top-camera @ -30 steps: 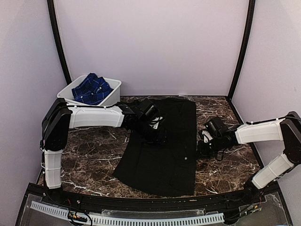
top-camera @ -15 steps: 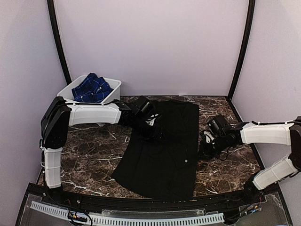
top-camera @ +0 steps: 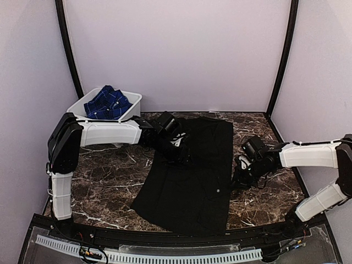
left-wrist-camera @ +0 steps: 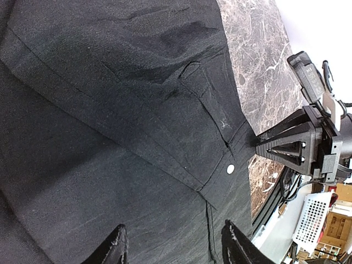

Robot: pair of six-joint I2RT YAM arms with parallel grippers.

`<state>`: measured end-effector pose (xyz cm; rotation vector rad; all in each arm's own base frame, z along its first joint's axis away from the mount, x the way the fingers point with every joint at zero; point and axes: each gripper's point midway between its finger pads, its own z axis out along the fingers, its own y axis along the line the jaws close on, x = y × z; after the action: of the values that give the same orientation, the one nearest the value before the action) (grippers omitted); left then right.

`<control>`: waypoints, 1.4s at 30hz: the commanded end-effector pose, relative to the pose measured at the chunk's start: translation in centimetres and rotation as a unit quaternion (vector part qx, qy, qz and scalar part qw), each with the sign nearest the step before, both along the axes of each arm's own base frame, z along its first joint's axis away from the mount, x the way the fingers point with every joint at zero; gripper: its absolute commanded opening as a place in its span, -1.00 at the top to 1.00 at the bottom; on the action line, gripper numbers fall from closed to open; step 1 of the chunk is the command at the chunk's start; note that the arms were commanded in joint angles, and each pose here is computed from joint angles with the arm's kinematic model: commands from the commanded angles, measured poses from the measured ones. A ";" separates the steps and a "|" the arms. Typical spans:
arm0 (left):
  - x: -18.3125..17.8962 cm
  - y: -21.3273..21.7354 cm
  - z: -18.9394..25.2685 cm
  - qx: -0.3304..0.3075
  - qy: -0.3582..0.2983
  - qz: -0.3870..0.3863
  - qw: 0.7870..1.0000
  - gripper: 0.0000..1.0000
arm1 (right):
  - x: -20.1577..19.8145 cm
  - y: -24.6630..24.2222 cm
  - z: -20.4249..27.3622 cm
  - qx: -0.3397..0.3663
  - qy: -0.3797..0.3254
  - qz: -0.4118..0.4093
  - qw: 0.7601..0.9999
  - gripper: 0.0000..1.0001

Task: Fold and stack the long sleeve shirts
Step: Adjust the 1/3-folded shirt at the center of the board.

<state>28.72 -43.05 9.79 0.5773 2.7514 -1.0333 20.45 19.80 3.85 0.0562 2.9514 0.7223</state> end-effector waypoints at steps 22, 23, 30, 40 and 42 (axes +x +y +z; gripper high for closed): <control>0.4 0.4 3.8 -0.022 -0.023 -0.007 0.999 -0.13 | -7.5 2.7 2.3 0.021 0.068 0.073 0.995 1.00; 0.4 0.4 3.9 -0.024 -0.023 -0.008 0.999 -0.13 | -8.0 2.9 2.3 0.019 0.070 0.078 0.994 1.00; 0.3 0.4 4.1 -0.025 -0.021 -0.011 0.999 -0.13 | -10.1 4.7 2.5 0.019 0.076 0.096 0.992 1.00; 0.0 0.7 3.9 -0.021 -0.018 -0.013 1.000 -0.13 | -11.4 4.3 1.7 -0.004 0.083 0.098 0.992 1.00; -0.1 0.7 3.8 -0.020 -0.017 -0.013 1.000 -0.13 | -11.6 4.3 1.7 -0.004 0.085 0.101 0.991 1.00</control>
<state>28.89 -42.52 10.21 0.5917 2.7559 -1.0338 9.12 24.10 5.27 -0.1968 3.1534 0.7758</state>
